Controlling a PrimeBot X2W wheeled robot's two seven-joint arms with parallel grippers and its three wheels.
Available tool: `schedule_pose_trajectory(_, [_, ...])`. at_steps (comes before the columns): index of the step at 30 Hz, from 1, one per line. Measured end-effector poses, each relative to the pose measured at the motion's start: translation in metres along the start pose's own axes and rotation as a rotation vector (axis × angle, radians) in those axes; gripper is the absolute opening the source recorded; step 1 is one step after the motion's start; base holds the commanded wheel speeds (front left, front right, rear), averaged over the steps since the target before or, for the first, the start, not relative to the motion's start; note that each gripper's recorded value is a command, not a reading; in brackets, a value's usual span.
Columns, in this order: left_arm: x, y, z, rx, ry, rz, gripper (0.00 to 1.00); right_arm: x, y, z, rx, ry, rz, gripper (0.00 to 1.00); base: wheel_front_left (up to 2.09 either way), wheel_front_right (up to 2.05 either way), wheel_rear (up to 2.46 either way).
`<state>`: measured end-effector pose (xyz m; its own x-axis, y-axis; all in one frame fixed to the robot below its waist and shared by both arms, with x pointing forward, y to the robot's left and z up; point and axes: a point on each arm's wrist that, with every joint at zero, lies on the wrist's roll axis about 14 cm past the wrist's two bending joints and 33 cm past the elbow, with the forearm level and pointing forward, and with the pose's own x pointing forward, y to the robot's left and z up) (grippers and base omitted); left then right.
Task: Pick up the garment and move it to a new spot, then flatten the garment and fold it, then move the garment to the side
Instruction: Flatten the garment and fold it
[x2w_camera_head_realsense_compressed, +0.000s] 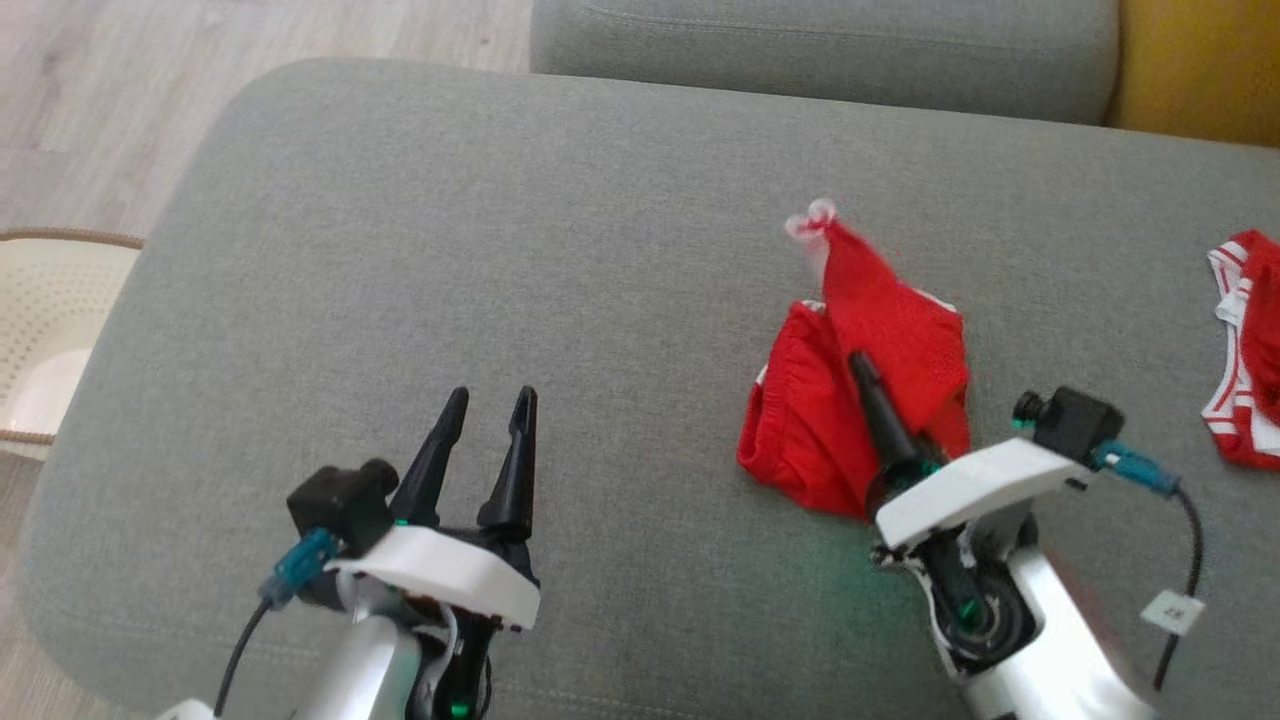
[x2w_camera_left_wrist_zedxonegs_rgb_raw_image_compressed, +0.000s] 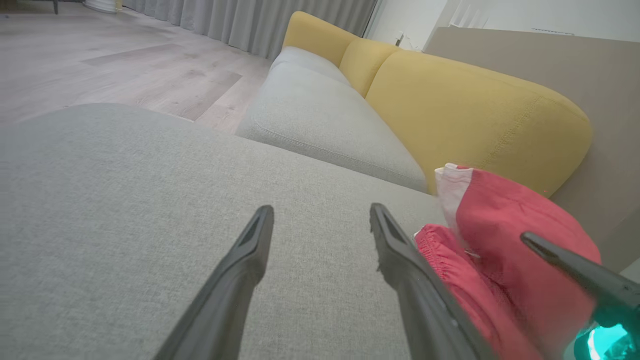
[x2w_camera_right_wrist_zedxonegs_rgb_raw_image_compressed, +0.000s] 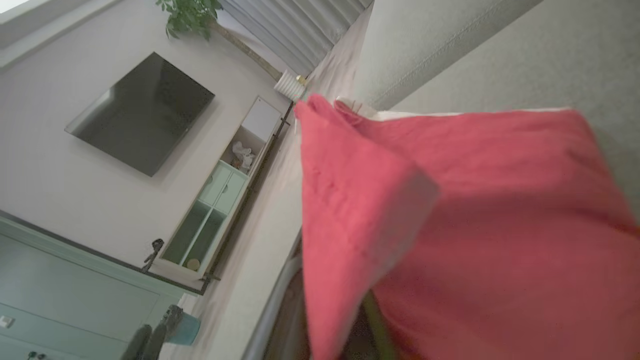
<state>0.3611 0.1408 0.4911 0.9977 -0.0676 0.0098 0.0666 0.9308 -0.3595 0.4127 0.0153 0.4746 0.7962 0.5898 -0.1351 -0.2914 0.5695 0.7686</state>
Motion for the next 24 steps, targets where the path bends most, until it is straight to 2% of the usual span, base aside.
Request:
schedule_pose_trajectory(6, [-0.01, 0.008, -0.007, -0.015, 0.018, 0.033, 1.0, 0.0, -0.007, -0.027, -0.035, 0.072, -0.021, 0.0, 0.0, 0.0, 0.0])
schedule_pose_trajectory(8, [-0.01, 0.009, -0.007, -0.015, 0.02, 0.038, 1.0, 0.0, -0.01, -0.037, -0.053, 0.097, -0.029, 1.0, 0.0, 0.0, 0.0])
schedule_pose_trajectory(16, [-0.01, 0.014, -0.012, -0.015, 0.036, 0.053, 1.0, 0.003, 0.001, -0.076, -0.055, 0.23, 0.013, 1.0, 0.0, 0.0, 0.0])
schedule_pose_trajectory(21, [-0.011, 0.015, -0.013, -0.016, 0.039, 0.055, 1.0, 0.0, -0.011, -0.096, -0.021, 0.315, -0.026, 1.0, 0.0, 0.0, 0.0])
schedule_pose_trajectory(24, [-0.01, 0.014, -0.014, -0.016, 0.042, 0.051, 1.0, -0.001, -0.014, -0.102, -0.037, 0.35, -0.035, 1.0, 0.0, 0.0, 0.0])
